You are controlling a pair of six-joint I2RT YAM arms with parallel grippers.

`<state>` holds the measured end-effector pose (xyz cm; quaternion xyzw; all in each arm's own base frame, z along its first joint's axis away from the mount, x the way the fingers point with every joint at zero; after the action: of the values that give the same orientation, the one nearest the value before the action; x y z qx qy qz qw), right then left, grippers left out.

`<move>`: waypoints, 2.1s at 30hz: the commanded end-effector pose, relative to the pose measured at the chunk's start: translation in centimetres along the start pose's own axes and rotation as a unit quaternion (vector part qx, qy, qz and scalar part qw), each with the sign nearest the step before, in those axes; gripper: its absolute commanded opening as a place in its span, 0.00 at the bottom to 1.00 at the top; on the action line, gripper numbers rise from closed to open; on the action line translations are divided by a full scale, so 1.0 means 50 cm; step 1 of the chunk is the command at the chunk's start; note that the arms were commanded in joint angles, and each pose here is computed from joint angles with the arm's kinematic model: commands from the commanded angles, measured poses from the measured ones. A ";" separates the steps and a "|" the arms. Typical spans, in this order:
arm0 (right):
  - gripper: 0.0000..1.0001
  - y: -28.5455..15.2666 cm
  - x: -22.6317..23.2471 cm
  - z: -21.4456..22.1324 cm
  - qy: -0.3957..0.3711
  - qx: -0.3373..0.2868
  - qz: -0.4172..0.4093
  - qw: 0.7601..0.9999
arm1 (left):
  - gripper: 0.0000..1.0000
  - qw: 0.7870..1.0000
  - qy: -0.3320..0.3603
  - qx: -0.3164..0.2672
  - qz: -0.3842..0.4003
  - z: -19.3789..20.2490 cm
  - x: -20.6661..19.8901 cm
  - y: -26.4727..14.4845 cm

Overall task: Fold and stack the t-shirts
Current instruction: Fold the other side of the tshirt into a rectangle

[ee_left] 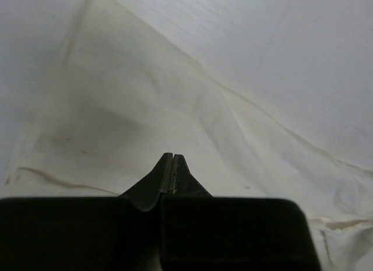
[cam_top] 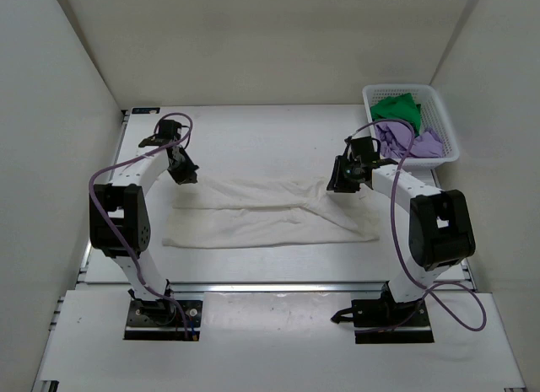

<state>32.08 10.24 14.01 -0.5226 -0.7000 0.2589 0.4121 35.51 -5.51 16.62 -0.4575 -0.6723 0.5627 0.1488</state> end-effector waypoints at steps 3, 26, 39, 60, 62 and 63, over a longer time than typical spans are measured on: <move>0.28 0.021 0.032 -0.032 -0.009 -0.026 -0.022 0.999 | 0.00 1.000 -0.012 0.003 0.002 -0.012 0.027 0.020; 0.06 0.045 0.012 0.011 -0.012 0.024 0.026 0.999 | 0.00 1.000 -0.022 0.021 0.006 0.000 0.041 0.052; 0.00 -0.062 0.086 0.057 -0.021 0.047 -0.012 0.999 | 0.00 1.000 -0.025 0.017 0.007 -0.011 0.048 0.054; 0.26 -0.142 0.149 0.108 -0.035 0.097 -0.043 0.994 | 0.00 0.998 -0.050 -0.027 0.028 -0.060 0.049 0.008; 0.17 -0.148 0.114 0.064 -0.015 0.062 -0.036 0.997 | 0.00 0.997 -0.047 -0.052 0.026 -0.073 0.043 -0.009; 0.08 -0.146 0.105 0.045 -0.016 0.042 -0.037 0.998 | 0.01 0.997 -0.047 -0.055 0.028 -0.079 0.037 -0.014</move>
<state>23.38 14.92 18.30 -0.4453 -0.6984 0.3198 0.4601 35.83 -2.16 13.52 -0.4259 -0.6730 0.5909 0.1289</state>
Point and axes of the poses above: each gripper's point midway between its finger pads, its own y axis out along the fingers, its own x axis along the line the jaws close on, z = x × y, the point moved 9 cm from there along -y, back along the fingers, and after that the axes turned 6 degrees about -y, right-handed, at the moved point
